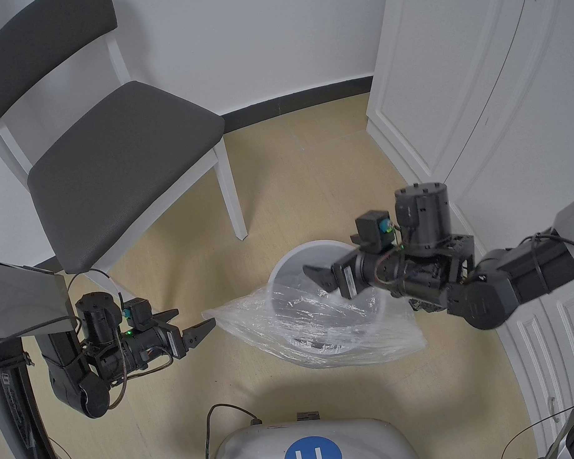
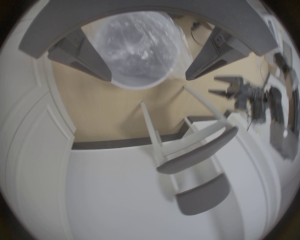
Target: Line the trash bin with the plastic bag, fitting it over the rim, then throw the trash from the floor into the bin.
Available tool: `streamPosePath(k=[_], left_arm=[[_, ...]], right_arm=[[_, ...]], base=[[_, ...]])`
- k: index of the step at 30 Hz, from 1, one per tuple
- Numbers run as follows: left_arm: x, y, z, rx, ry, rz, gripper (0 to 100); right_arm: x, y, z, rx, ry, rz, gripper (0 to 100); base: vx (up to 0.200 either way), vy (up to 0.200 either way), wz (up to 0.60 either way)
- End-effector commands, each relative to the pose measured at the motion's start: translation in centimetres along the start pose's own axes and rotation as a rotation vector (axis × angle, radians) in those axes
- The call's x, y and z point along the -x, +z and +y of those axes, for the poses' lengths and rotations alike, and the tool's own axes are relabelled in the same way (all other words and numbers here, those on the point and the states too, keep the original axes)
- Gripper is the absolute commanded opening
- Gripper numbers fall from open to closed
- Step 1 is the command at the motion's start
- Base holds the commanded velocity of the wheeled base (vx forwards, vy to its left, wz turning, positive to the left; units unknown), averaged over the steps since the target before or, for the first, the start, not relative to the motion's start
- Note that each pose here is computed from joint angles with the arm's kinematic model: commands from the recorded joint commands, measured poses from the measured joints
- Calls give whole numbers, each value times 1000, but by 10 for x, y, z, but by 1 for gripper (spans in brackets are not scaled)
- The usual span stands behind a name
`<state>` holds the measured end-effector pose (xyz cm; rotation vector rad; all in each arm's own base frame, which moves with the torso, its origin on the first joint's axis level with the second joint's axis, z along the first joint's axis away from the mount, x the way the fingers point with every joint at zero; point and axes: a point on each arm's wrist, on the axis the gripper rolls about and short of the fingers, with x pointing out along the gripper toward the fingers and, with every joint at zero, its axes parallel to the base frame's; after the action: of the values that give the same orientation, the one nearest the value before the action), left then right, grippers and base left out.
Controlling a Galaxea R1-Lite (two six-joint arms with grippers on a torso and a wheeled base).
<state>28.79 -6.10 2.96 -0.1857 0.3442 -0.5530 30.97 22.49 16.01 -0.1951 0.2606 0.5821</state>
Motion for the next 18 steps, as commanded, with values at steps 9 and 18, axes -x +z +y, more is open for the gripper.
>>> streamPosePath(k=[9,18], left_arm=[[13,3,-3,3,9,-2,100],[14,-4,-5,12,8,28,100]], right_arm=[[68,-103,32,563,1,368,100],[39,-134,35,615,10,437,100]], base=[[0,0,0],[0,0,0]])
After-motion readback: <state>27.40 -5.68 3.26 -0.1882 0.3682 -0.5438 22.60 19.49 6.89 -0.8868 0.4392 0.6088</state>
